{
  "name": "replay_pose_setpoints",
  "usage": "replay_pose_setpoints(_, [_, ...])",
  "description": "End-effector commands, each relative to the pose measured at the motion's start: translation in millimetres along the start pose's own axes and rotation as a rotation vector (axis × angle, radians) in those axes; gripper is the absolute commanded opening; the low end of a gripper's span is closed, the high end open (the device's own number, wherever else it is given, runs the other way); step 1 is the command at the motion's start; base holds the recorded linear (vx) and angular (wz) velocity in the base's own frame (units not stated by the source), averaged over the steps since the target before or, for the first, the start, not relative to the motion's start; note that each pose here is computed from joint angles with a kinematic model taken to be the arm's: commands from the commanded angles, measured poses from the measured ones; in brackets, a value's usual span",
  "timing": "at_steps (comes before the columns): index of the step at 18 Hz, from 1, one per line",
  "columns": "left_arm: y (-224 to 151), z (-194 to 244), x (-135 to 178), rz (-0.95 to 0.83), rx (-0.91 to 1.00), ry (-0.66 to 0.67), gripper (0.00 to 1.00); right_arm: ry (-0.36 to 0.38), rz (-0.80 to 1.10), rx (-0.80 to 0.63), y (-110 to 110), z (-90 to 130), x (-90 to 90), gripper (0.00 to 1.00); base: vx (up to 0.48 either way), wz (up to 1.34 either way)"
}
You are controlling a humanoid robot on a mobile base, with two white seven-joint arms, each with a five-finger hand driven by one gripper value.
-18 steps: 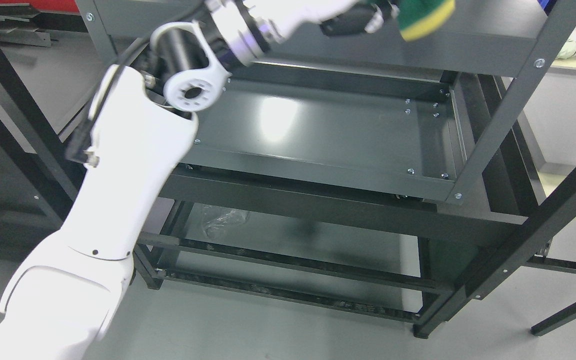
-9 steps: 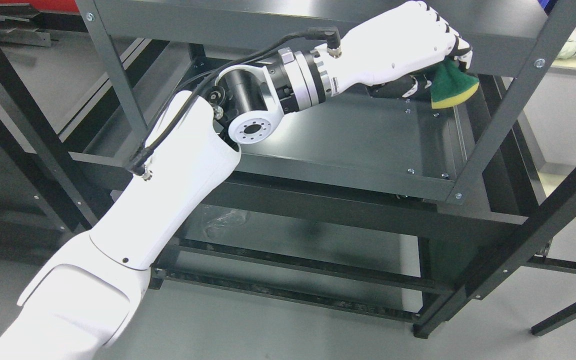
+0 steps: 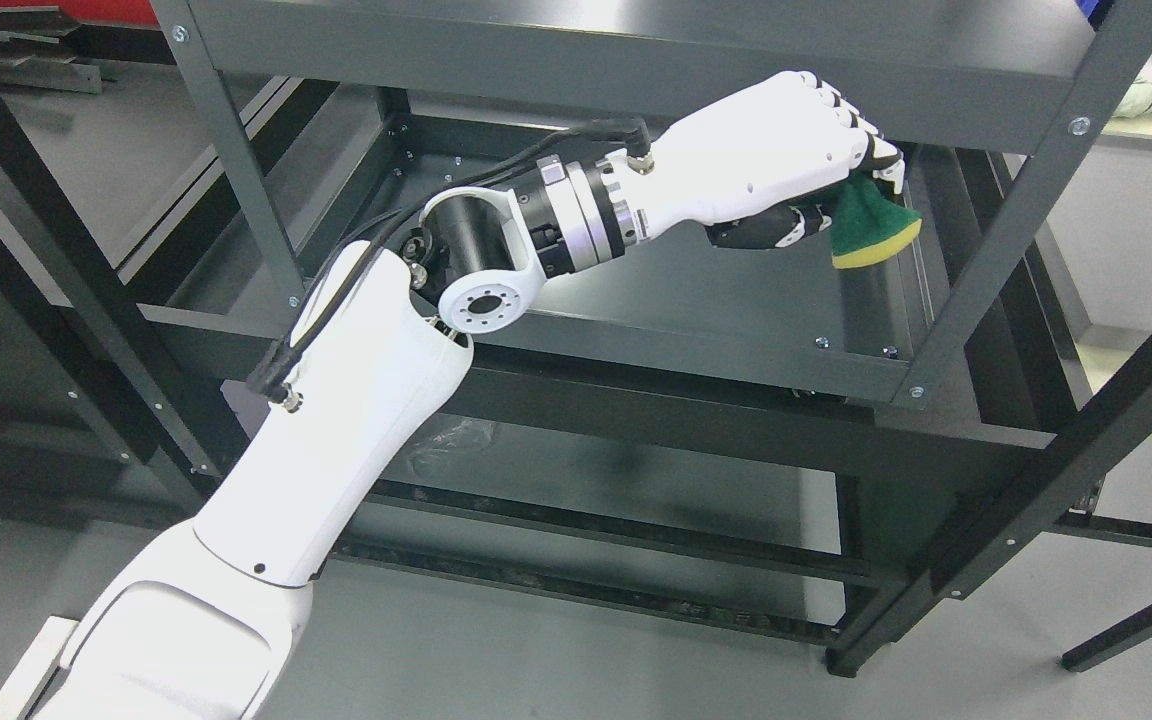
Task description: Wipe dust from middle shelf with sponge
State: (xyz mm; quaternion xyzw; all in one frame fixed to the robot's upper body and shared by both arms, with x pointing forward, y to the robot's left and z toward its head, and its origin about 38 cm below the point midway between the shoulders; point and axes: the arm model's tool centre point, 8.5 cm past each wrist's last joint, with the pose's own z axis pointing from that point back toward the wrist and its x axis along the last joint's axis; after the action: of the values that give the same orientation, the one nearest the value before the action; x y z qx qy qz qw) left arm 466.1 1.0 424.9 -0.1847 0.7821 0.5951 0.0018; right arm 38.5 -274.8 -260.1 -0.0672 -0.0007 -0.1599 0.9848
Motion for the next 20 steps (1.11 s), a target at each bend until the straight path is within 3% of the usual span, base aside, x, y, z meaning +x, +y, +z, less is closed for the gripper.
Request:
replay_pose_setpoints(1, [69.0,90.9,-53.4,-0.050,0.235,0.197,0.00,-0.022,-0.003,-0.015,-10.1,-0.2,9.5,1.00,0.000,0.00])
replay_pose_setpoints(7, [60.4,202.6,-86.5,-0.055,0.290,0.395,0.00,-0.022,-0.003,-0.015,-10.1,-0.2,9.5,1.00,0.000,0.00])
replay_pose_setpoints(11, [84.8,263.4,-95.6,-0.101,0.383,0.494,0.00,-0.022,-0.003,-0.015,-10.1,-0.2,9.5,1.00,0.000,0.00])
replay_pose_setpoints(16, [114.1,357.3,-95.5,-0.153,0.446,0.628,0.00,-0.022,-0.003,-0.015,-10.1,-0.2,9.5,1.00,0.000,0.00])
replay_pose_setpoints(20, [102.4,437.7,-83.4,-0.124,0.469,0.768,0.01,-0.022,-0.003,-0.015,-10.1,-0.2,9.5,1.00,0.000,0.00])
